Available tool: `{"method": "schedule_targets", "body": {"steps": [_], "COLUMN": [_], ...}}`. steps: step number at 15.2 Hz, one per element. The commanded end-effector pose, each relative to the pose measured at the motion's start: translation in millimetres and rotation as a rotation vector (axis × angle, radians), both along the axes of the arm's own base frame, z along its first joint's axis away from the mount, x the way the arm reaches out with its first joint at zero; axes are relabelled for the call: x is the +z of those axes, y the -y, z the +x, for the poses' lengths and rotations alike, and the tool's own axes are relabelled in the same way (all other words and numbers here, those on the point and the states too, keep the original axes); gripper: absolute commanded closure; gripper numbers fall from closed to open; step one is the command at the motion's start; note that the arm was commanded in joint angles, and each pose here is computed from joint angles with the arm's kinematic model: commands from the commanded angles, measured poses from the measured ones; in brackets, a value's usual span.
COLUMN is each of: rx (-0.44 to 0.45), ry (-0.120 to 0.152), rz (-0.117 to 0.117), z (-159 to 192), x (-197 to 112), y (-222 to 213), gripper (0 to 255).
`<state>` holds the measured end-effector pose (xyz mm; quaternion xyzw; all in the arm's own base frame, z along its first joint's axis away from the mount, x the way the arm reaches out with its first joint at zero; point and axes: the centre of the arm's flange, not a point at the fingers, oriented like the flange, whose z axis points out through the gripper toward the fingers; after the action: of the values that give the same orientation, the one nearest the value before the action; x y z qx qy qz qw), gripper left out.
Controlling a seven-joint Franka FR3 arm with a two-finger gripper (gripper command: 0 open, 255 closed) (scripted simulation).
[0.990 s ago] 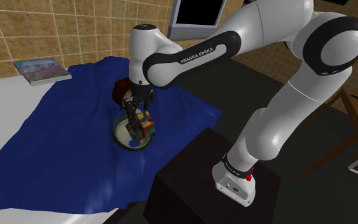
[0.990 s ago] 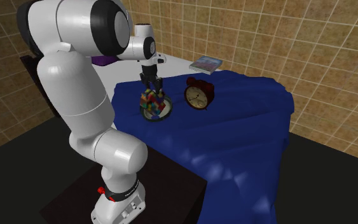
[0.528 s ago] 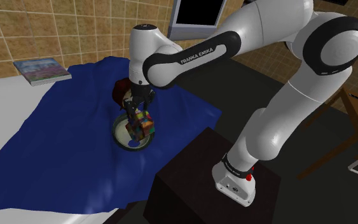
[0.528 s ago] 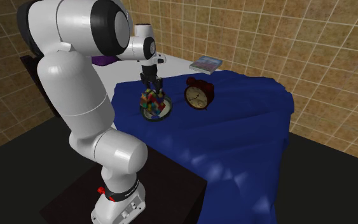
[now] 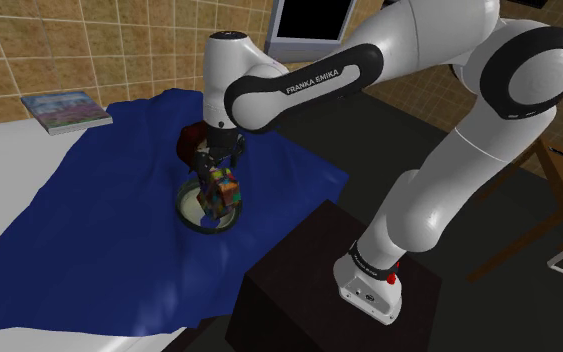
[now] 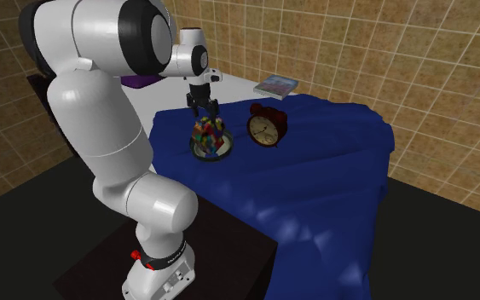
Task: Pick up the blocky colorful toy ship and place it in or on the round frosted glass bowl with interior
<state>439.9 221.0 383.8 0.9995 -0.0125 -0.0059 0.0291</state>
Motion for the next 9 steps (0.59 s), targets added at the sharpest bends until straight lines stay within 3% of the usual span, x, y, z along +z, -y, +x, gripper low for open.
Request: {"method": "schedule_targets", "body": {"steps": [1, 9], "rx": [0.000, 0.000], "ry": [-0.001, -0.001], "rz": [0.000, 0.000], "z": [-0.2, 0.0], "x": [23.7, 34.1], "y": [-1.5, -2.1], "gripper": [0, 0]}}
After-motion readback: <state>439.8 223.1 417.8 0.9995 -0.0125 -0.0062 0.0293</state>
